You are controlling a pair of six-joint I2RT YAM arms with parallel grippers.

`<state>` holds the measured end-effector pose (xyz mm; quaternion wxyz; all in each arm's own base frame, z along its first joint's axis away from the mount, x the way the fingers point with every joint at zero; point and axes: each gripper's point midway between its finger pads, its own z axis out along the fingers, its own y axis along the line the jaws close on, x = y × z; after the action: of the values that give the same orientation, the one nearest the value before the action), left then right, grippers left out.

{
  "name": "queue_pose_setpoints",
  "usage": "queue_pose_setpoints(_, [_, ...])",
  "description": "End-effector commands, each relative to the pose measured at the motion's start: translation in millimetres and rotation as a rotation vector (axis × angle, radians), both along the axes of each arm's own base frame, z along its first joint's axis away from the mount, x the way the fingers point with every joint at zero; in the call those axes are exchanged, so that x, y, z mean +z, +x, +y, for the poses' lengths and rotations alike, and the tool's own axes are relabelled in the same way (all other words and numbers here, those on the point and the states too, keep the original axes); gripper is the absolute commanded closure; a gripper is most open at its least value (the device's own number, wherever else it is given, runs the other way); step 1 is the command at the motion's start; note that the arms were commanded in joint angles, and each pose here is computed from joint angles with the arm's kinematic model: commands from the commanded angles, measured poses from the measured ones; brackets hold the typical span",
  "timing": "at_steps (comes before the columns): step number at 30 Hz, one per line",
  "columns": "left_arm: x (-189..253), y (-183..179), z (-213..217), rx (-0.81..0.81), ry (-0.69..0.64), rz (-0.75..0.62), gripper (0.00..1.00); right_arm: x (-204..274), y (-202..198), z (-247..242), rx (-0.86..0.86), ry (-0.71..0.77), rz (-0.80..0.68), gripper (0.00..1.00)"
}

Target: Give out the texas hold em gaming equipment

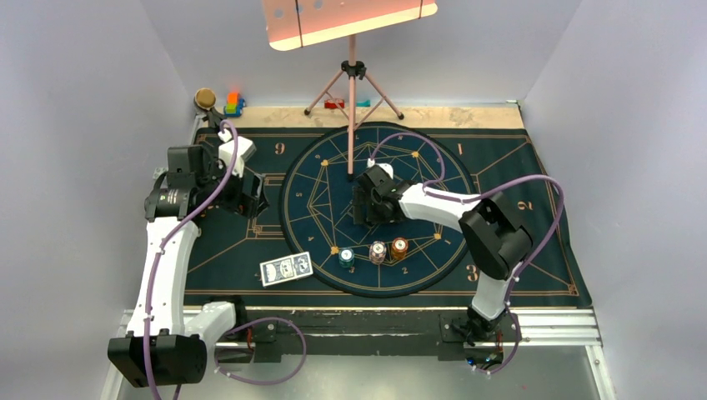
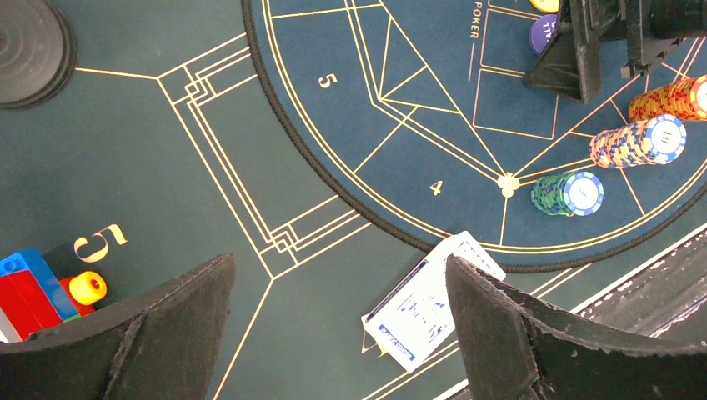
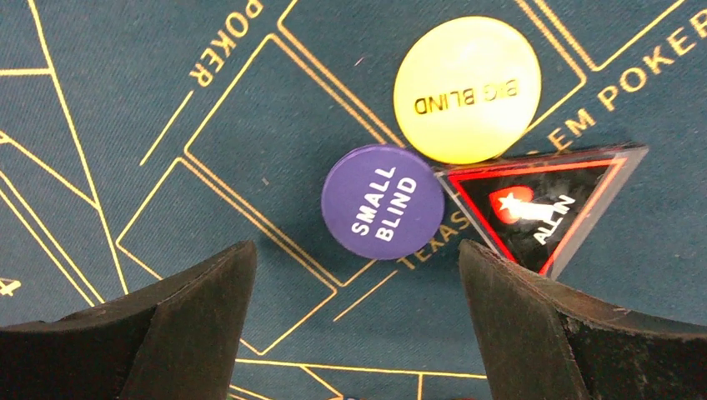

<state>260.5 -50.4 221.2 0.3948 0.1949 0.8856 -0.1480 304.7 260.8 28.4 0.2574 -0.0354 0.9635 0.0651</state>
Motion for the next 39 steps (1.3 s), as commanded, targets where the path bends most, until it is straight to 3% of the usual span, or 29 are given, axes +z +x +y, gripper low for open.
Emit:
queue_pose_setpoints(1, [15.1, 4.6, 1.6, -0.014, 0.024, -0.046, 0.00, -8.2, 6.2, -24.5, -0.068, -0.034, 0.020, 0.05])
queue_pose_setpoints(12, [16.3, 6.1, 4.2, -0.004, 0.035, -0.051, 0.00, -26.8, 13.8, -16.4, -0.034, -0.101, 0.050, 0.19])
queue_pose_setpoints(31, [20.5, 5.7, 10.0, 0.042, 0.048, -0.063, 0.00, -39.8, 16.3, 15.0, 0.070, -0.149, 0.068, 0.63])
queue_pose_setpoints(39, [20.4, 4.2, 14.6, 0.065, 0.066, -0.059, 0.00, -33.4, 15.7, 57.9, 0.183, -0.126, 0.072, 0.71])
